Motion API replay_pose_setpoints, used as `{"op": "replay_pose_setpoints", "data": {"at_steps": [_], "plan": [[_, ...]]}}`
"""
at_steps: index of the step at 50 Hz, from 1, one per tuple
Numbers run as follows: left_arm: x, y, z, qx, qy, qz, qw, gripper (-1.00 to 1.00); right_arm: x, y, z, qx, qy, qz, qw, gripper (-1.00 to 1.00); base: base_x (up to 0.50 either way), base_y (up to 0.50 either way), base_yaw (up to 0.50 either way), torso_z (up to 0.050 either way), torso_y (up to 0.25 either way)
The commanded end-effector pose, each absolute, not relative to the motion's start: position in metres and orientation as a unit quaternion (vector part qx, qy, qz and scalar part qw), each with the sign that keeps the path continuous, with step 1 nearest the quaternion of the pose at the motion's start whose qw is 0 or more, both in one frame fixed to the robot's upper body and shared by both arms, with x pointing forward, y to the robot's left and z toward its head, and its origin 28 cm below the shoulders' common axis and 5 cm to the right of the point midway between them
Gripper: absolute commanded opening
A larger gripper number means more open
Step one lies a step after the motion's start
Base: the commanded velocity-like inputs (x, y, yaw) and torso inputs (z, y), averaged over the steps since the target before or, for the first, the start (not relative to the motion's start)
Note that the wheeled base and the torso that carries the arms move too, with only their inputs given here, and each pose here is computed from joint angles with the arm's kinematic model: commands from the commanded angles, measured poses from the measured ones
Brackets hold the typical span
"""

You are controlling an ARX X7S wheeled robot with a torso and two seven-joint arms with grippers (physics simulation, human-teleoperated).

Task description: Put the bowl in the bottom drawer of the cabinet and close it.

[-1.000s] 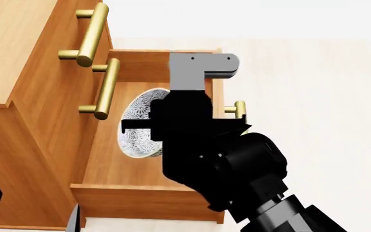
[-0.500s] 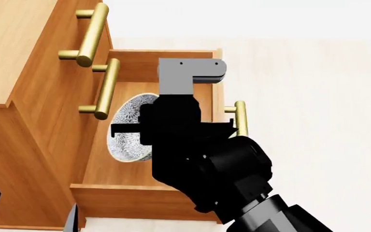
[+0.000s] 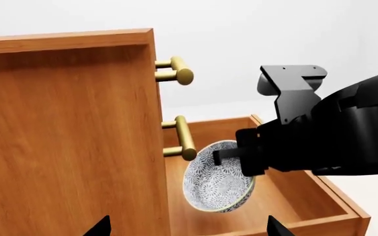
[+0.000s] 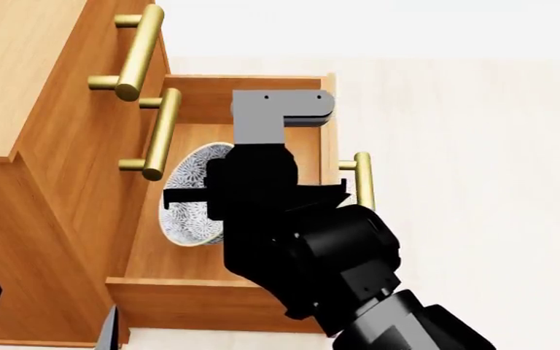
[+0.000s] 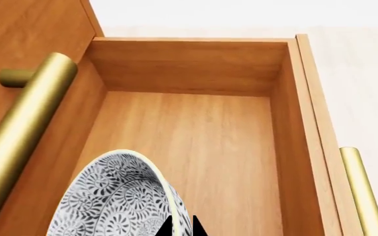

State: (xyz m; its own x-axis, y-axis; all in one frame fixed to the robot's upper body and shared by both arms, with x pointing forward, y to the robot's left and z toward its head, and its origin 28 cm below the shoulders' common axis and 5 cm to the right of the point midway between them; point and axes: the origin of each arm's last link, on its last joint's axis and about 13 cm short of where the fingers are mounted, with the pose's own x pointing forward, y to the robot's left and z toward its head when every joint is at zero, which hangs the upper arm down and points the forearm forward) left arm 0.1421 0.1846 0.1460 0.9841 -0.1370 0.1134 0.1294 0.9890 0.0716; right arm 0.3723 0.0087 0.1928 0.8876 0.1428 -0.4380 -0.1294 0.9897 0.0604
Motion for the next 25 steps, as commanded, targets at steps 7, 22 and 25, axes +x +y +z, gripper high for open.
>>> {"op": "replay_pose_setpoints", "data": {"at_steps": [7,22,25], "plan": [[0.1452,0.1858,0.1498,0.027,-0.067,-0.061,0.996,1.0,0.375,0.0164,0.191,0.011,0.225,0.09,0.97,-1.0,0.0,0.0,0.0,0.0,0.001],[0.1448,0.1869,0.1495,0.025,-0.068,-0.061,0.996,1.0,0.3751,0.0185,0.1856,0.007,0.229,0.089,0.969,-1.0,0.0,0.0,0.0,0.0,0.0],[0.1449,0.1866,0.1496,0.025,-0.068,-0.061,0.996,1.0,0.374,0.0185,0.1843,0.006,0.231,0.089,0.969,-1.0,0.0,0.0,0.0,0.0,0.0]]}}
